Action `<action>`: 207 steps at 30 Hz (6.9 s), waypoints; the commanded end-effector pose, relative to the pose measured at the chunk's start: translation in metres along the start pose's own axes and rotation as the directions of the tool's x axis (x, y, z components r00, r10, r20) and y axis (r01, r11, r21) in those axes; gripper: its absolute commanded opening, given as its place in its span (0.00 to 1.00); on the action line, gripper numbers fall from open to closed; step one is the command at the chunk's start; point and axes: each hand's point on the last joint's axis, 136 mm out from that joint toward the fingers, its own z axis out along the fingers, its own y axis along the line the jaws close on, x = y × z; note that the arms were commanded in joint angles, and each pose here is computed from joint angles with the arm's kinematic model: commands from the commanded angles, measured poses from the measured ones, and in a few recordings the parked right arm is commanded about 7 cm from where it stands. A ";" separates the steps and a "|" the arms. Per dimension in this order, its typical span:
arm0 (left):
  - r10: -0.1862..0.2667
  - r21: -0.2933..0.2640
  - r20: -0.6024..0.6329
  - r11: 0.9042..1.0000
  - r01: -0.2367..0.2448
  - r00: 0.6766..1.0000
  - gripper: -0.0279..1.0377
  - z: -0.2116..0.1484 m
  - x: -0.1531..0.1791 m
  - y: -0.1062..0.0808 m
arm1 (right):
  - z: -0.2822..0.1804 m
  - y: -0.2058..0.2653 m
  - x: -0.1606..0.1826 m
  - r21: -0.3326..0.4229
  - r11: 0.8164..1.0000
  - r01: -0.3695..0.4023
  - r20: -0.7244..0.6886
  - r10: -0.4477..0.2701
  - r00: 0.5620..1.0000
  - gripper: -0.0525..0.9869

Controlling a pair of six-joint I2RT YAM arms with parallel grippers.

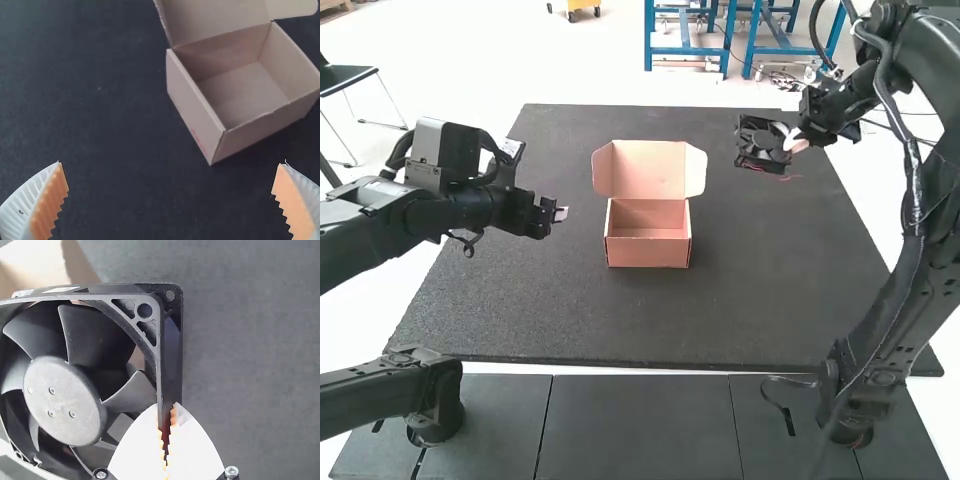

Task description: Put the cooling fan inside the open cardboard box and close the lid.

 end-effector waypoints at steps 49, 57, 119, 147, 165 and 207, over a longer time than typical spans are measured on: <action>-0.019 0.007 0.063 1.000 0.019 0.998 0.93 -0.006 -0.014 -0.001 | 0.125 0.140 0.060 0.015 1.000 0.018 0.021 -0.019 1.000 0.03; -0.012 0.018 0.041 1.000 0.012 0.999 0.93 -0.005 -0.008 -0.004 | 0.143 0.120 0.049 0.053 0.997 0.057 0.004 -0.058 0.998 0.03; -0.007 0.129 0.012 0.992 0.005 1.000 0.93 -0.009 0.007 -0.024 | 0.200 0.121 0.032 0.050 0.991 0.125 -0.107 -0.119 0.987 0.03; -0.002 0.138 0.013 0.990 0.000 1.000 0.93 -0.011 0.007 -0.026 | 0.232 0.107 0.039 0.081 0.988 0.130 -0.169 -0.115 0.979 0.03; -0.012 0.132 0.042 0.991 0.007 0.999 0.93 -0.011 0.001 -0.024 | 0.244 0.101 0.059 0.089 0.986 0.141 -0.278 -0.112 0.954 0.53; -0.112 -0.224 0.096 0.966 0.131 0.989 0.93 0.068 -0.067 0.059 | 0.095 0.100 -0.008 0.079 0.902 0.423 0.197 -0.430 0.881 0.61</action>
